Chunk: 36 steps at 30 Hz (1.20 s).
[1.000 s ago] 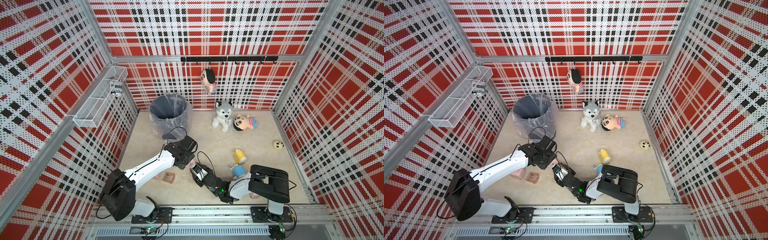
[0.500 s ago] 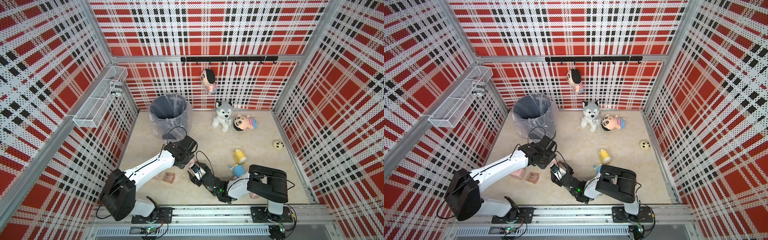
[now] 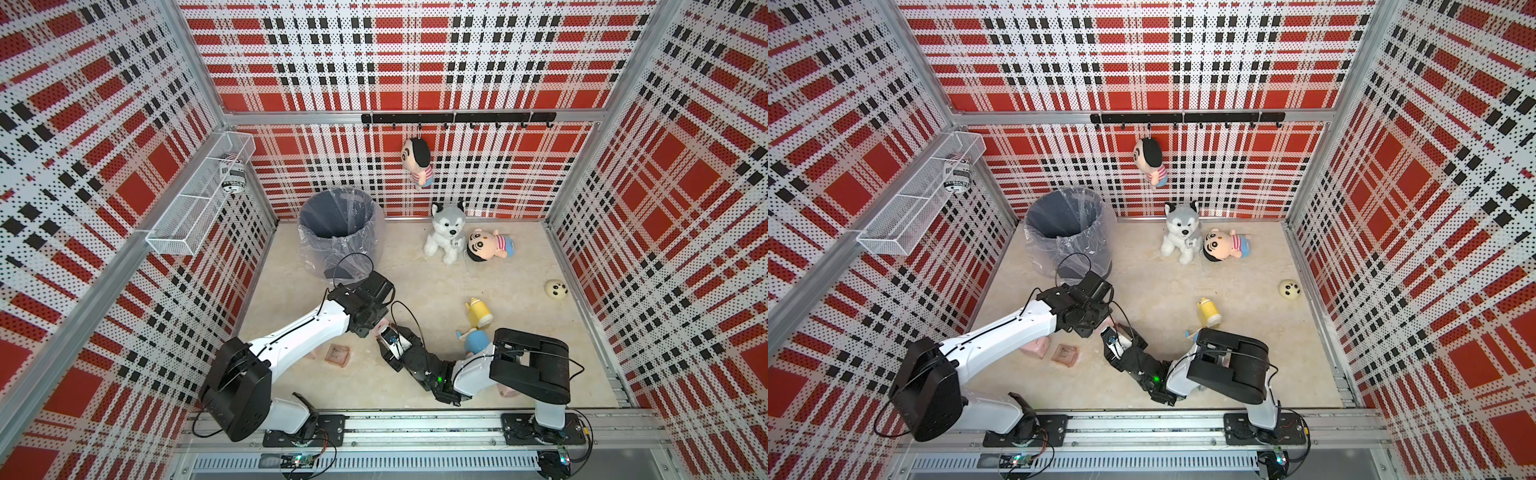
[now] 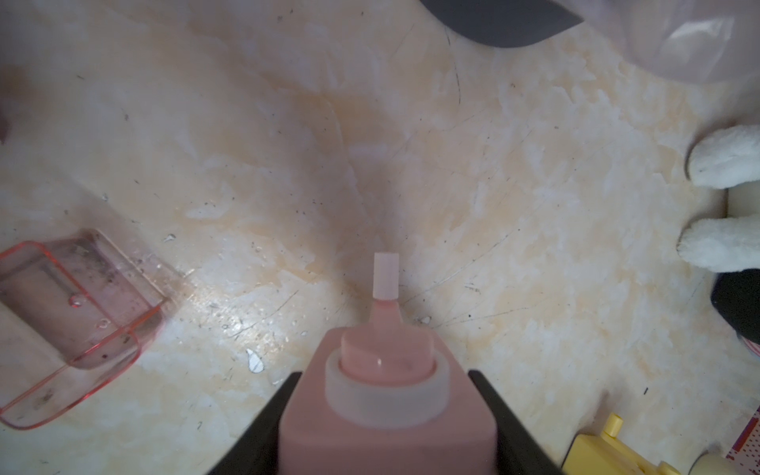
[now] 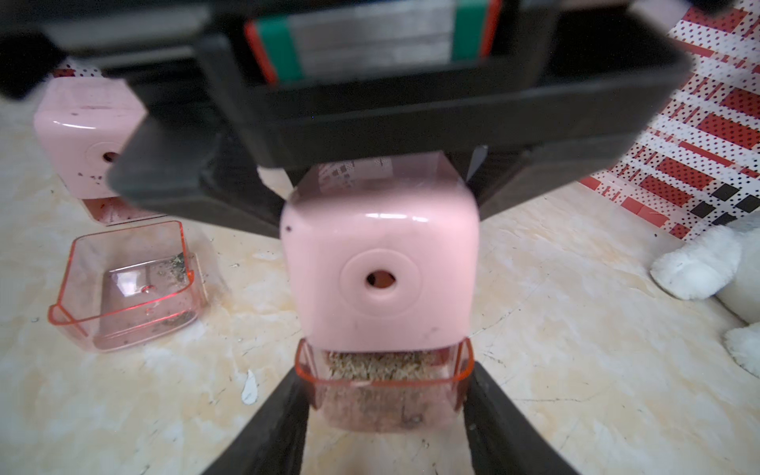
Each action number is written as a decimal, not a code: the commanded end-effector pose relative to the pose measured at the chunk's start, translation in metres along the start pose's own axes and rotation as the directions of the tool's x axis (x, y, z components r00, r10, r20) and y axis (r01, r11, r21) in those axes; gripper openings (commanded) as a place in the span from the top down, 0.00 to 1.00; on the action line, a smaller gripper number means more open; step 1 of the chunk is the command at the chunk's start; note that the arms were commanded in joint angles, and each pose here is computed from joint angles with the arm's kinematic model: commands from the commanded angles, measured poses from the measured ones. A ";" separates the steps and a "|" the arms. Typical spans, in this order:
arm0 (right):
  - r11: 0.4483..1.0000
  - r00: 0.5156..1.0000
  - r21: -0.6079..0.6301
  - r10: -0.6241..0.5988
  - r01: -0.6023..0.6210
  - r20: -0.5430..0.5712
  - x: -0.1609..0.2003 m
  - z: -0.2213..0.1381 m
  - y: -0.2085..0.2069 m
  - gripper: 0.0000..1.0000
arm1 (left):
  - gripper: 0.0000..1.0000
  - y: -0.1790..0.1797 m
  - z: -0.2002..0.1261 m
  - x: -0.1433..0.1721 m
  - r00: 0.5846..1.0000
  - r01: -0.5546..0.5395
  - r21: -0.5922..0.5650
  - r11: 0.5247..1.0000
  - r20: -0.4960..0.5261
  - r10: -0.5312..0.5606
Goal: Take out the pencil sharpener tray and clean the shavings
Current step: Open the container of the pencil sharpener.
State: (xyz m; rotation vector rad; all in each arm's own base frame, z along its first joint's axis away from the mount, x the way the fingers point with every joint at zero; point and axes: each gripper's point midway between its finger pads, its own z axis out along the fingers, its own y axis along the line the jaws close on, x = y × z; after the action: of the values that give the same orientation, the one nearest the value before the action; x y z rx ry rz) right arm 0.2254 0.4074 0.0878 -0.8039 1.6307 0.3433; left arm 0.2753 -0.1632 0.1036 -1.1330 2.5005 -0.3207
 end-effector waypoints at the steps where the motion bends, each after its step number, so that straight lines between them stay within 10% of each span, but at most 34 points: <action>1: 1.000 1.000 -0.004 0.005 -0.005 0.006 -0.001 0.005 0.003 0.40 | 0.42 -0.009 -0.008 -0.003 1.000 0.016 0.045 0.999 0.011 -0.016; 36: 0.997 0.998 -0.057 0.058 -0.057 0.034 -0.003 -0.033 0.006 0.57 | 0.41 0.048 0.018 -0.055 0.978 0.103 -0.148 0.984 0.197 -0.073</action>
State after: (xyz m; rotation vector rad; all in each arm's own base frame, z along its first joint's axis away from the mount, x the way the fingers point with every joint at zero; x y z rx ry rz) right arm 0.1988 0.3918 0.0811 -0.8441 1.6343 0.3995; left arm 0.2844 -0.1060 0.0893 -1.2651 2.3685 -0.1102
